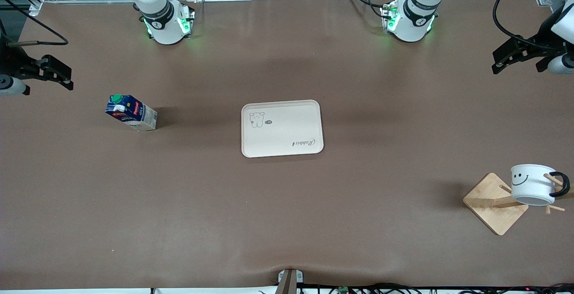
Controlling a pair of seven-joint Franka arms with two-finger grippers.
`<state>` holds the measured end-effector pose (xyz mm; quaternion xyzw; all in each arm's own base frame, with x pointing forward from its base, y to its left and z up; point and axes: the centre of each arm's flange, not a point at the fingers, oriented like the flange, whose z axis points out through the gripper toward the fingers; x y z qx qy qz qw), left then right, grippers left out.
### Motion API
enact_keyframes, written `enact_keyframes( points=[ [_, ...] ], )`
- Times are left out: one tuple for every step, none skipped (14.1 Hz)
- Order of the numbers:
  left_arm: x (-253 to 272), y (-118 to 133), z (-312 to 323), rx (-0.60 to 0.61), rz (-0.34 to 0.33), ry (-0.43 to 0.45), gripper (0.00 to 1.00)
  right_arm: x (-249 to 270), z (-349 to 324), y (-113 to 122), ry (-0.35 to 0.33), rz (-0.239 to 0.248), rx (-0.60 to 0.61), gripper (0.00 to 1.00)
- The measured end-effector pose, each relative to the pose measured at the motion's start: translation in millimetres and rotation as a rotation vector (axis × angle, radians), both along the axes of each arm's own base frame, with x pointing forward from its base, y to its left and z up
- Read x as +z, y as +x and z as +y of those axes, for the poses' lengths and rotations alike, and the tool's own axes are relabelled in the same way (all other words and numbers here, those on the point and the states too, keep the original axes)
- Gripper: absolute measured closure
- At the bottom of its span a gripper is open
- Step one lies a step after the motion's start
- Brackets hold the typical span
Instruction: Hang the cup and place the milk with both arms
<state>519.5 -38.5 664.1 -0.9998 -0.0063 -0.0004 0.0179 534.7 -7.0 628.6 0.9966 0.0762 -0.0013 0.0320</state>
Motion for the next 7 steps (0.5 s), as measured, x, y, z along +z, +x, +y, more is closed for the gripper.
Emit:
enact_keyframes(
  points=[
    [-0.3, 0.1, 0.0, 0.0, 0.001, 0.0, 0.0, -0.1, -2.8, -1.5, 0.0, -0.005, -0.005, 0.0],
    [-0.4, 0.2, 0.0, 0.0, 0.001, 0.0, 0.0, 0.0, -5.0, -2.3, 0.001, -0.005, -0.008, 0.0],
    [-0.3, 0.2, 0.1, 0.0, 0.001, 0.0, 0.0, 0.1, -5.5, -2.4, 0.001, -0.005, -0.009, 0.0],
    [-0.3, 0.2, 0.1, 0.0, 0.001, 0.0, 0.0, 0.1, -5.1, -2.4, 0.002, -0.005, -0.009, 0.0],
    [-0.3, 0.2, 0.2, 0.0, 0.001, 0.0, 0.0, 0.1, -4.9, -2.3, 0.002, -0.007, -0.008, 0.0],
    [-0.3, 0.2, 0.5, 0.001, 0.001, 0.0, 0.0, 0.5, -5.0, -1.8, 0.002, -0.011, -0.008, 0.0],
    [-0.2, 0.3, 1.5, 0.003, 0.0, 0.0, 0.0, 0.9, -5.2, -1.4, 0.002, -0.015, -0.001, 0.0]
  ],
)
